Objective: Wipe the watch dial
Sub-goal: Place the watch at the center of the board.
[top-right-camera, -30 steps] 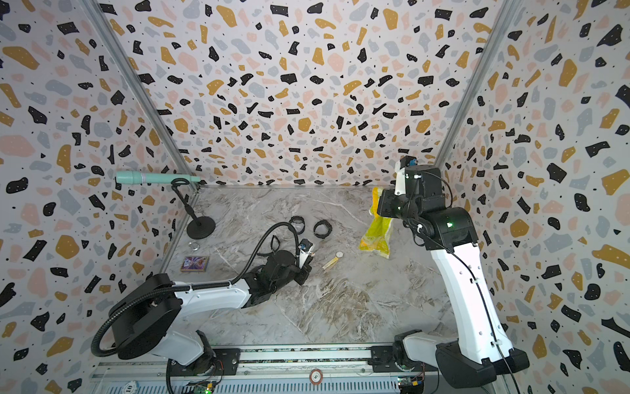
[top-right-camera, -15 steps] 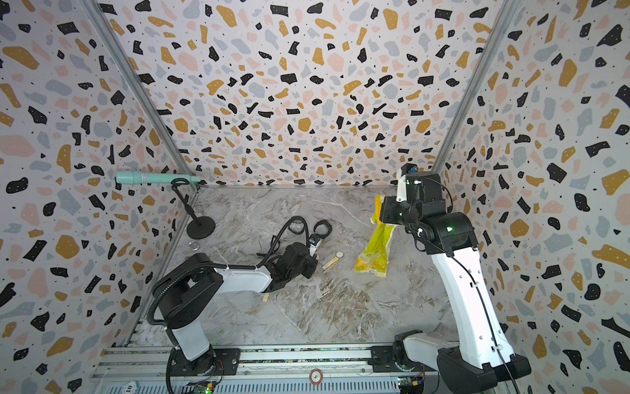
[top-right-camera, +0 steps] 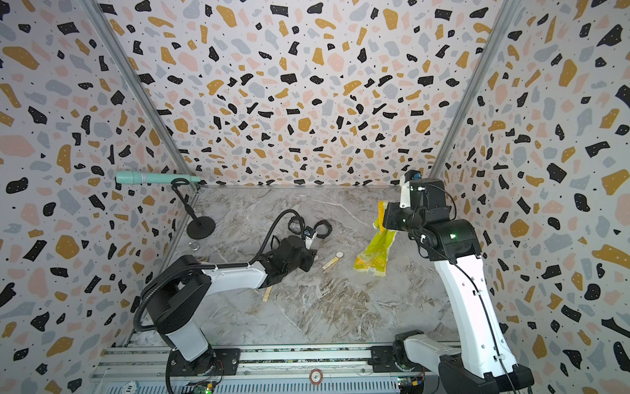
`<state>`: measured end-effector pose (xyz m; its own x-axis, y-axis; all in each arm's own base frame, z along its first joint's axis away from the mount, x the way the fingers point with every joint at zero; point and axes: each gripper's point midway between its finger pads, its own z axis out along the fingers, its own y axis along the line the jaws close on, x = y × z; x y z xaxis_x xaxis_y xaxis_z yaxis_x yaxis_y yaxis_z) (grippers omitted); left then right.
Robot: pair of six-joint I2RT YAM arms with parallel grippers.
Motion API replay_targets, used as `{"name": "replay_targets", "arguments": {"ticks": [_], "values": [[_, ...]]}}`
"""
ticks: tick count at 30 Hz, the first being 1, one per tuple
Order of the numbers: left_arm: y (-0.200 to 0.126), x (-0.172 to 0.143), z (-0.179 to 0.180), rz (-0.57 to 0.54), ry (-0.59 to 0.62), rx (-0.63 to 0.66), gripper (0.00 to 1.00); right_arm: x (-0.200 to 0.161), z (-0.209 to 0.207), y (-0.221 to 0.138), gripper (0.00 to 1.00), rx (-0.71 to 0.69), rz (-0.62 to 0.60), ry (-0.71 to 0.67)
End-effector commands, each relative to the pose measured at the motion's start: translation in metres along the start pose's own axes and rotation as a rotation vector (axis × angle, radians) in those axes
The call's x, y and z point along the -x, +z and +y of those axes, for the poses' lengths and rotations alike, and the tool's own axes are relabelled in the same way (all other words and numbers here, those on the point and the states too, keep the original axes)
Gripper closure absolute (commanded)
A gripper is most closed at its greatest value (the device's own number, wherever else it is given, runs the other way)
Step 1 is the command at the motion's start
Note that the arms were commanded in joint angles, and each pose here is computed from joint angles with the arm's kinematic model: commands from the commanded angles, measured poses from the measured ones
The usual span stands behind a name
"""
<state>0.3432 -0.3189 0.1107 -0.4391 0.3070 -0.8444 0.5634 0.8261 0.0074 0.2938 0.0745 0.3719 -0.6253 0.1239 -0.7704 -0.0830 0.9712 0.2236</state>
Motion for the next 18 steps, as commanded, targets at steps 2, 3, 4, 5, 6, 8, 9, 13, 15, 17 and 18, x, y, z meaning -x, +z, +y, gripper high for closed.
{"name": "replay_targets", "arguments": {"ticks": [2, 3, 4, 5, 6, 8, 9, 13, 15, 17, 18], "values": [[-0.031, 0.018, 0.017, -0.050, -0.027, 0.069, 0.64, -0.001, 0.007, 0.001, 1.00, 0.048, -0.001, -0.004], [-0.040, 0.013, 0.023, -0.034, -0.031, 0.088, 0.63, -0.002, 0.009, 0.003, 1.00, 0.060, 0.005, -0.002], [-0.049, 0.011, 0.028, -0.035, -0.042, 0.108, 0.63, -0.002, 0.012, 0.005, 1.00, 0.075, 0.009, -0.002], [-0.057, 0.008, 0.033, -0.033, -0.052, 0.127, 0.63, -0.003, 0.014, 0.008, 1.00, 0.086, 0.015, -0.002], [-0.065, 0.003, 0.038, -0.025, -0.064, 0.145, 0.63, -0.003, 0.016, 0.009, 1.00, 0.098, 0.018, -0.001], [-0.082, -0.009, 0.047, -0.009, -0.091, 0.176, 0.62, -0.004, 0.020, 0.014, 1.00, 0.118, 0.028, 0.000], [-0.090, -0.016, 0.051, -0.003, -0.113, 0.190, 0.62, -0.005, 0.022, 0.016, 1.00, 0.133, 0.035, 0.000], [-0.118, -0.045, 0.063, 0.011, -0.222, 0.216, 0.61, -0.010, 0.034, 0.024, 1.00, 0.189, 0.065, -0.008], [-0.128, -0.059, 0.068, 0.001, -0.280, 0.222, 0.59, -0.012, 0.042, 0.026, 1.00, 0.209, 0.074, -0.023], [-0.134, -0.073, 0.072, -0.006, -0.331, 0.234, 0.58, -0.015, 0.050, 0.027, 1.00, 0.216, 0.083, -0.039], [-0.136, -0.080, 0.074, -0.007, -0.356, 0.240, 0.57, -0.017, 0.053, 0.029, 1.00, 0.219, 0.095, -0.046]]}}
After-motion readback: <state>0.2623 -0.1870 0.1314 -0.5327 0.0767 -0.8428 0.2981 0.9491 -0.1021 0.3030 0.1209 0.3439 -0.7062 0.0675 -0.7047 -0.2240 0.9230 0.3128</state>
